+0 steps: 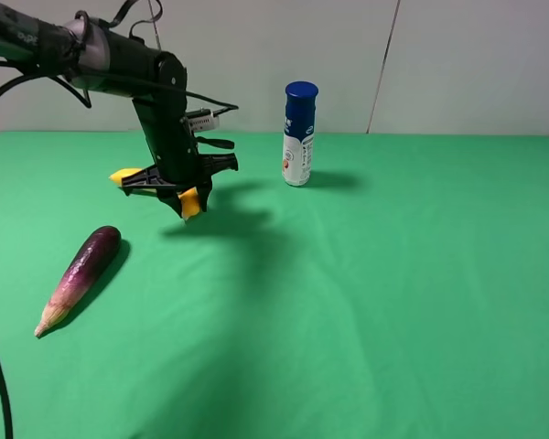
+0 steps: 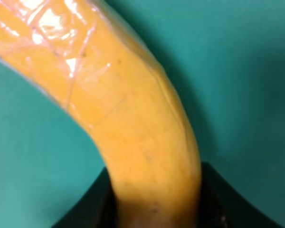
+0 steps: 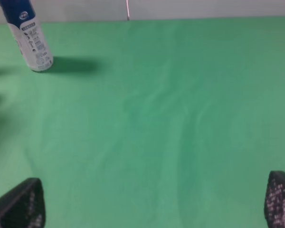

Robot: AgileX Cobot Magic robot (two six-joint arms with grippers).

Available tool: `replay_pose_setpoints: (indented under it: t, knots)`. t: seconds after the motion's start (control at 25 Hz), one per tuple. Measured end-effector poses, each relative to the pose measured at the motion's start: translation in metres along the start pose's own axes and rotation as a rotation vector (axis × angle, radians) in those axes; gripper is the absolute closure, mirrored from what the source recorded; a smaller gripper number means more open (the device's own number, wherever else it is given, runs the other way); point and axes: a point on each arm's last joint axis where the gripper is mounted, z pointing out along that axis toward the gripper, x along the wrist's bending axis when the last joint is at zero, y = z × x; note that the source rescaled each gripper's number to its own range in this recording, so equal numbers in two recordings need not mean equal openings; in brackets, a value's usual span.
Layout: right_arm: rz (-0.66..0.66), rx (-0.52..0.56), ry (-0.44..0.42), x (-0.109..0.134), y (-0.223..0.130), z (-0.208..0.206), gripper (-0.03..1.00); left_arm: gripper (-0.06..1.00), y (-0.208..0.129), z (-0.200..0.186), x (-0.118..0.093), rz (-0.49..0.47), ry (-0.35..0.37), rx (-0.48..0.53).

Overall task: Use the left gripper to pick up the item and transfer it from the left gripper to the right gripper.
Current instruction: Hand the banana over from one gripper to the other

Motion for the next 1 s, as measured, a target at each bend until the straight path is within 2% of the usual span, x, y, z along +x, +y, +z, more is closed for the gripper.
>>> replay_pose_setpoints:
  t: [0.36,0.88,1.0]
  knots:
    - [0.000,0.000,0.000,0.000,0.000,0.000,-0.03,0.94,0.006,-0.029,-0.002,0.142,0.034,0.033]
    - [0.000,0.000,0.000,0.000,0.000,0.000,-0.03,0.94,-0.006,-0.117,0.012,0.312,0.028,-0.019]
    - [0.000,0.000,0.000,0.000,0.000,0.000,-0.03,0.94,-0.015,-0.135,0.012,0.384,0.024,-0.024]
